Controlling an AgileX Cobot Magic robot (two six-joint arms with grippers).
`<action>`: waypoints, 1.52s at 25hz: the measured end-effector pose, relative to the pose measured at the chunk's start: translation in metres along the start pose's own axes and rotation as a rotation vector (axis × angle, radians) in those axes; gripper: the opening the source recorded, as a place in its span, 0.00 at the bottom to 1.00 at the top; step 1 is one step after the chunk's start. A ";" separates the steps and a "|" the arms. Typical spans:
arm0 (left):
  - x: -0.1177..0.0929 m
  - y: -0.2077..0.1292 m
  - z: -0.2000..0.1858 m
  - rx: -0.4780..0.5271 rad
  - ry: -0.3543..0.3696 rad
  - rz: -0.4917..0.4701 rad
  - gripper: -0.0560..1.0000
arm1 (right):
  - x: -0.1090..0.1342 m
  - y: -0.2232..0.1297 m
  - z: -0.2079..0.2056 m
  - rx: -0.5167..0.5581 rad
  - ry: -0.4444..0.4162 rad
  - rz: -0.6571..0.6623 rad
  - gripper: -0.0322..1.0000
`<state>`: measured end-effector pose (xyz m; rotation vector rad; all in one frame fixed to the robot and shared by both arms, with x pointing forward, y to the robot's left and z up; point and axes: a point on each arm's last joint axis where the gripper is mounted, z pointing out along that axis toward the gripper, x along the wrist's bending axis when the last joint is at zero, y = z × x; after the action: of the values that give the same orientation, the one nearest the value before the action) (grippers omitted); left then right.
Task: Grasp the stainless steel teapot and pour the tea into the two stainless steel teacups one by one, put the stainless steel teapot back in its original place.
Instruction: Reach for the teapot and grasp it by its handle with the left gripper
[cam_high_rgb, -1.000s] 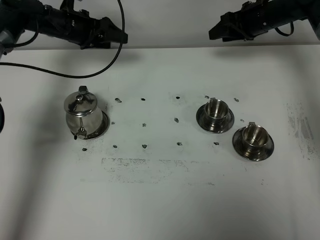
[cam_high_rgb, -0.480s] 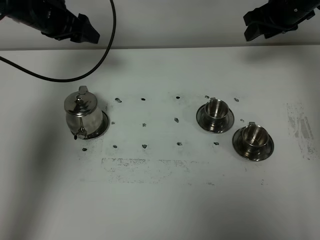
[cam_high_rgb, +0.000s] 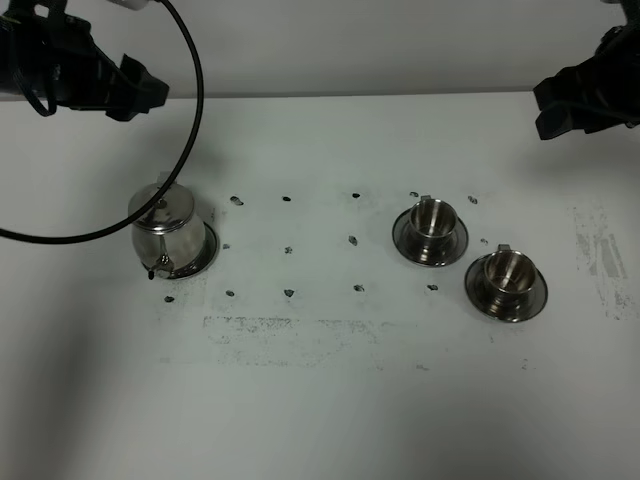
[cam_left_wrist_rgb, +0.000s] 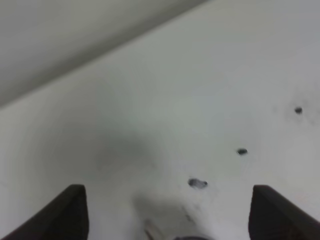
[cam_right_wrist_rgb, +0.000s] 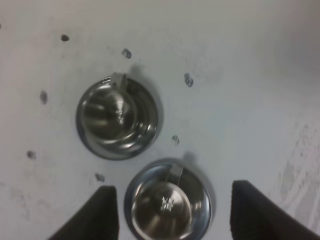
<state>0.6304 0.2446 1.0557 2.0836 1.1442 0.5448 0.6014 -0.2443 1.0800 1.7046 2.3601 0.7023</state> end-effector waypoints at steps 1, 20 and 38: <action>0.000 0.001 -0.004 -0.021 0.023 0.000 0.67 | 0.004 -0.009 -0.008 -0.015 -0.005 0.000 0.50; -0.008 -0.011 0.001 0.156 0.231 -0.115 0.67 | 0.055 -0.165 -0.105 -0.270 -0.055 0.028 0.49; -0.003 0.033 0.058 0.353 0.225 -0.129 0.67 | 0.075 -0.289 -0.120 -0.385 -0.137 0.024 0.45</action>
<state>0.6850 0.2084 1.0407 2.2626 1.5897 0.5569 0.2813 -0.2801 1.0667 1.5598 1.9605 0.9388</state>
